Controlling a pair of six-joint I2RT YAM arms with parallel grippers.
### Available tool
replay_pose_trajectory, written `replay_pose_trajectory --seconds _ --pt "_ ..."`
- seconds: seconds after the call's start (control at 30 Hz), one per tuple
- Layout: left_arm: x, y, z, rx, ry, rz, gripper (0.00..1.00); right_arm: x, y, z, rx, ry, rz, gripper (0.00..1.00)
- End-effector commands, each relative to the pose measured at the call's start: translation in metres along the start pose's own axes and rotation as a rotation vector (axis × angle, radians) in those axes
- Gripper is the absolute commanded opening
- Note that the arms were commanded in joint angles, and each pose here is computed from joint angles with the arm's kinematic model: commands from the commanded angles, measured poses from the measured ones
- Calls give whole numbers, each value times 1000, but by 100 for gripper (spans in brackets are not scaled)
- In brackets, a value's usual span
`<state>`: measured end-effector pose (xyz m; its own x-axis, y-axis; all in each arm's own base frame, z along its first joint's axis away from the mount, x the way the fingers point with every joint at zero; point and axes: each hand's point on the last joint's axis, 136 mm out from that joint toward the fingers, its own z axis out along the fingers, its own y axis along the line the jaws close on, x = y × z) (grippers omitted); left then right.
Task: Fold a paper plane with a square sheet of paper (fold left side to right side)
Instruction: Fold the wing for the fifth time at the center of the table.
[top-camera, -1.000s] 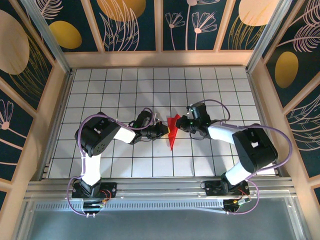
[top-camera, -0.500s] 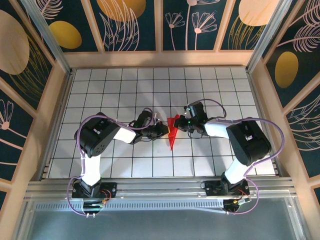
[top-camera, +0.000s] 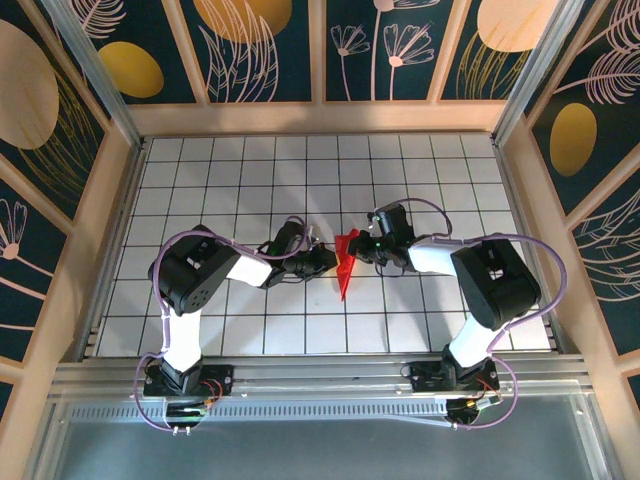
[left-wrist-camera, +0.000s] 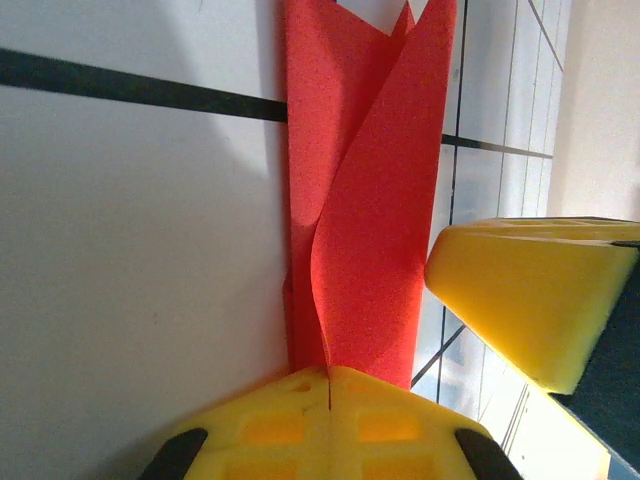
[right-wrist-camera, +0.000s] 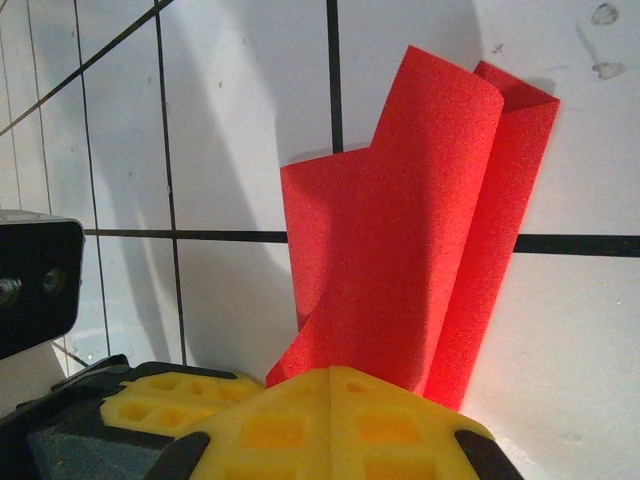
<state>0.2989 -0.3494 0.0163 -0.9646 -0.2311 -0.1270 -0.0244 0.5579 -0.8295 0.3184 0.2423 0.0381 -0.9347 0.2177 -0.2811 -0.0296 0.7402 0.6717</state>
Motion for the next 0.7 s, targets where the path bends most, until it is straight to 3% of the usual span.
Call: replay_pose_trajectory --seconds 0.0,0.67 --pt "12 82 -9 -275 -21 -112 0 -1 -3 4 -8 -2 -18 1" --pt "15 90 -10 -297 -22 -132 0 3 -13 11 7 16 -4 0"
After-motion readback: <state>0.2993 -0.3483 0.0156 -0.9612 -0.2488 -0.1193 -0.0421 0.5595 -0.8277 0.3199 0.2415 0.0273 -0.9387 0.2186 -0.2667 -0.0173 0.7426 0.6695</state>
